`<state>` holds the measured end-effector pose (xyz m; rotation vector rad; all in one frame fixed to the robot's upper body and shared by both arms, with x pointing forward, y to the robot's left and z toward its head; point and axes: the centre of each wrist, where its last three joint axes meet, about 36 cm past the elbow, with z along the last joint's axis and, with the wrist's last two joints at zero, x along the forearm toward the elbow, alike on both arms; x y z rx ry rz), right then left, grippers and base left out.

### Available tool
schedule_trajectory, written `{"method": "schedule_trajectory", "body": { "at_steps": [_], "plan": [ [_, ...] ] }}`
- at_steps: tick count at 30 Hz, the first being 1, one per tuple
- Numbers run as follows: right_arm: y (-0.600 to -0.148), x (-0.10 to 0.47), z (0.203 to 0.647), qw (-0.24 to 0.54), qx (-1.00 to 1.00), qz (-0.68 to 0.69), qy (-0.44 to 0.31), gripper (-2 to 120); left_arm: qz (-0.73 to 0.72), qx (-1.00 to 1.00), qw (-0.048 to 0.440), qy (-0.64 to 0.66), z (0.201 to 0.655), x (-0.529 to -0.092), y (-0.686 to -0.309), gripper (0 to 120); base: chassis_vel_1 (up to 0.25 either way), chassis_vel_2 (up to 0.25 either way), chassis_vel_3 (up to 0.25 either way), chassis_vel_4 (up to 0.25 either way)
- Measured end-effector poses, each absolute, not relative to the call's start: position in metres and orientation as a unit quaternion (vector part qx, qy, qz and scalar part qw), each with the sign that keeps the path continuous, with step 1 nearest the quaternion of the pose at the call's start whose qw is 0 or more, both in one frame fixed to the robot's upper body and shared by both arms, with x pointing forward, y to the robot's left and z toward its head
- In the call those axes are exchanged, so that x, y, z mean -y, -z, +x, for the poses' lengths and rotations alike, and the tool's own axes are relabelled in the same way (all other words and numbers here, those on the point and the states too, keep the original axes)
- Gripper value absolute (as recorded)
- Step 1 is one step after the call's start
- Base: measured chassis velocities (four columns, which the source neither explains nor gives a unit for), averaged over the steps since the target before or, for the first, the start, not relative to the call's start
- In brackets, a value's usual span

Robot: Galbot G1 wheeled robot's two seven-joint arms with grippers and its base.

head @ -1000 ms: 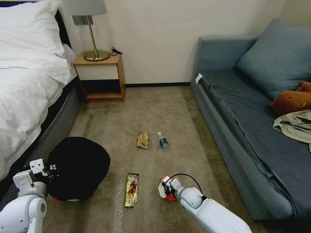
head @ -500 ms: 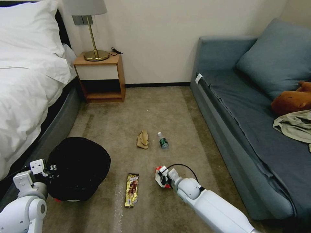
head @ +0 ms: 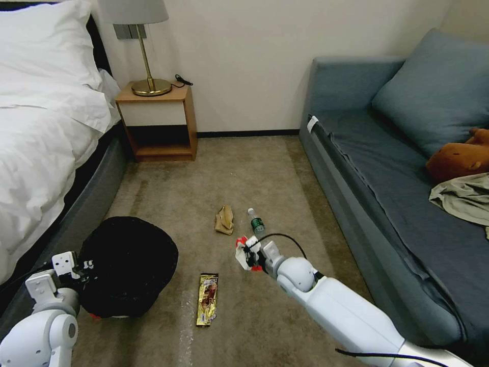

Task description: Pick up the trash bin, then pick up the garbage on the floor and place it into the trash bin.

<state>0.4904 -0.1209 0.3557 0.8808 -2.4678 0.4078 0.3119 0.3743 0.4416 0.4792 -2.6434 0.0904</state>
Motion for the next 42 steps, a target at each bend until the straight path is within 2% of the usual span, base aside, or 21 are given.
{"method": "schedule_trajectory", "body": {
  "at_steps": [2,6,8,17,22,34,37,39,41,42],
  "plan": [
    [-0.391,0.112,0.492,0.214,0.906,0.342,-0.129,0,0.171,0.959,0.225,-0.034,0.313,-0.37,-0.441,4,0.0,0.0,0.0,0.0],
    [-0.422,0.102,0.487,0.195,0.904,0.365,-0.107,0,0.17,0.959,0.223,-0.035,0.315,-0.368,-0.442,4,0.0,0.0,0.0,0.0],
    [-0.456,0.085,0.474,0.175,0.896,0.4,-0.076,0,0.167,0.96,0.222,-0.037,0.315,-0.365,-0.443,4,0.0,0.0,0.0,0.0],
    [-0.507,0.022,0.434,0.157,0.845,0.511,0.012,0,0.169,0.959,0.223,-0.046,0.315,-0.36,-0.441,4,0.0,0.0,0.0,0.0],
    [-0.508,-0.007,0.425,0.159,0.826,0.54,0.037,0,0.169,0.959,0.224,-0.048,0.314,-0.357,-0.439,4,0.0,0.0,0.0,0.0],
    [-0.474,-0.056,0.426,0.18,0.811,0.555,0.049,0,0.169,0.959,0.222,-0.055,0.308,-0.355,-0.438,4,0.0,0.0,0.0,0.0],
    [-0.459,-0.061,0.435,0.187,0.813,0.551,0.04,5,0.17,0.959,0.221,-0.058,0.307,-0.354,-0.438,4,0.0,0.0,0.0,0.0],
    [-0.444,-0.061,0.446,0.19,0.818,0.542,0.027,16,0.172,0.958,0.221,-0.059,0.305,-0.353,-0.438,4,0.0,0.0,0.0,0.0],
    [-0.44,-0.06,0.448,0.19,0.82,0.54,0.024,19,0.172,0.958,0.221,-0.059,0.305,-0.354,-0.438,4,0.0,0.0,0.0,0.0],
    [-0.435,-0.058,0.452,0.19,0.821,0.537,0.019,26,0.175,0.958,0.22,-0.059,0.304,-0.355,-0.438,4,0.0,0.0,0.0,0.0]
  ]
}}
